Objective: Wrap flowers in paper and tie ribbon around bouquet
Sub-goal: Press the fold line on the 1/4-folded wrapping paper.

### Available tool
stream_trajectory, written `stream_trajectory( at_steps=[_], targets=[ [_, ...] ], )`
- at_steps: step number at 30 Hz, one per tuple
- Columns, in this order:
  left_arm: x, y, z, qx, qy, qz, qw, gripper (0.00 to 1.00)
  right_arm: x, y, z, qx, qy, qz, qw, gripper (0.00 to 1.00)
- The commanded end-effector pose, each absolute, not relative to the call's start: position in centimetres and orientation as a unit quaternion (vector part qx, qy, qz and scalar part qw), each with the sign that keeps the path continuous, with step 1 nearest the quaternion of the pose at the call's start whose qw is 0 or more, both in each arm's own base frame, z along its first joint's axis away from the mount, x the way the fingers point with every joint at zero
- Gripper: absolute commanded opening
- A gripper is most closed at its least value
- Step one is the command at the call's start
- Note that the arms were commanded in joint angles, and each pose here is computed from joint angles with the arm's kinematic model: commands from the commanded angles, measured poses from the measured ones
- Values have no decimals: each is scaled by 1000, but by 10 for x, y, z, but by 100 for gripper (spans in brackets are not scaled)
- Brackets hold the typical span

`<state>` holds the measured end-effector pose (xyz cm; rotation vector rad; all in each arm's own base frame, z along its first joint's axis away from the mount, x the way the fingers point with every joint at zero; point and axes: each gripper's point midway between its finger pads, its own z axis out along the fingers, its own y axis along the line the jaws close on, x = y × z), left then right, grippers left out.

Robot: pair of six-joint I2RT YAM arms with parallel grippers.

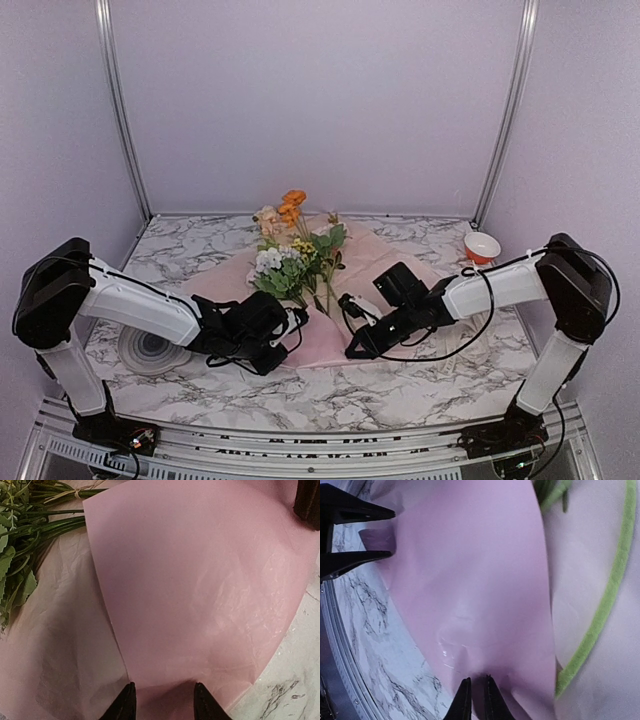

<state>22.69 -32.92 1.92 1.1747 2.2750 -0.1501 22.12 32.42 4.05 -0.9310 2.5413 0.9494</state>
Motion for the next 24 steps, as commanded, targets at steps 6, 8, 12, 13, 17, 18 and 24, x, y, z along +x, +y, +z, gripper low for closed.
stream_trajectory(
  at_steps=[6,8,12,13,17,18,24],
  targets=[
    [187,-282,-10,391,898,-58,196,40,217,272,7,-248,921,277,113,9],
    [182,-276,-11,360,912,-64,187,40,213,268,2,-244,925,272,105,9],
    [168,-248,-20,294,940,-65,158,41,207,265,-3,-240,927,272,93,9],
    [165,-240,-24,276,947,-62,151,41,206,264,-4,-239,928,270,90,9],
    [158,-203,-35,208,968,-34,136,41,205,260,-5,-237,931,263,88,9],
    [159,-196,-34,193,971,-28,139,41,205,259,-5,-236,932,261,89,9],
    [184,-216,23,213,949,-43,228,41,204,269,2,-247,924,277,91,10]
  ],
)
